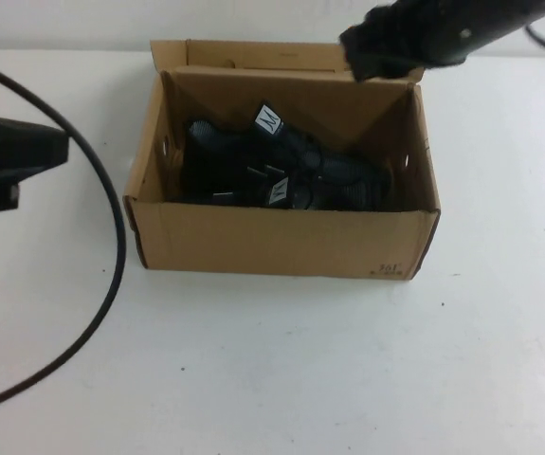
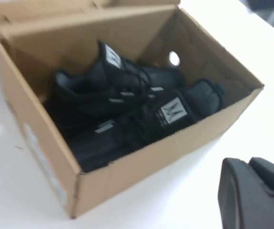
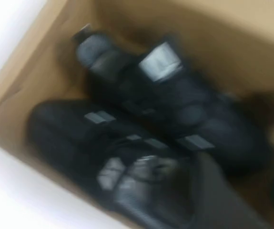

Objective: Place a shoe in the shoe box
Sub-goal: Place the shoe in the shoe box

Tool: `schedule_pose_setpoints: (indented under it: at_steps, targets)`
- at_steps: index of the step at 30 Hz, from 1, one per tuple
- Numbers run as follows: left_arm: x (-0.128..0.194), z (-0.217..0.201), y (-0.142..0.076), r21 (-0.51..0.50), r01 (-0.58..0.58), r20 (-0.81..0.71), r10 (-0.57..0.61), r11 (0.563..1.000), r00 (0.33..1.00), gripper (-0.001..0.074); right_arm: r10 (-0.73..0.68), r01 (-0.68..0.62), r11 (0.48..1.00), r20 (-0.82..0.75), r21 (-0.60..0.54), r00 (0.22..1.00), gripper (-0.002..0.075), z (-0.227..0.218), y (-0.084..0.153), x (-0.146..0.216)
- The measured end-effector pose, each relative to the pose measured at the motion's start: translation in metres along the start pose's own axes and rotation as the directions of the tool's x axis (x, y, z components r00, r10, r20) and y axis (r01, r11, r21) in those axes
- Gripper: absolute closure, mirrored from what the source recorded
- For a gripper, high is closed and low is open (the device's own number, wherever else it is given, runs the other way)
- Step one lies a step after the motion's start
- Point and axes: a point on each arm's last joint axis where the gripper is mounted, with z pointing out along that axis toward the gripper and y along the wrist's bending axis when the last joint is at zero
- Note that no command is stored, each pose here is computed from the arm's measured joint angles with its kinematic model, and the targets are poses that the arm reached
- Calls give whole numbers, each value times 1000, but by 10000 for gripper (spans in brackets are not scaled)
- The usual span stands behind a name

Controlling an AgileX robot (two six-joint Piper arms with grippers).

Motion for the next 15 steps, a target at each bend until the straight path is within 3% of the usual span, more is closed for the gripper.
schedule_pose_setpoints:
  at_steps: [3,5,10,15]
  targets:
    - [-3,-24,-17,-68,-59,38,62,996,997,736,-16,7,994,85,107,996,620,-47,-3,-4]
    - [-4,-38,-27,-107,-85,56,92,991,994,736,-24,-5,986,167,167,986,690,-84,-3,-6]
    - [7,-66,-48,-189,-32,142,60,982,988,736,-98,-8,962,371,275,923,734,-176,-1,0]
    - [46,-69,-57,-226,104,213,-55,969,975,736,-159,-16,962,609,271,777,741,-268,9,32]
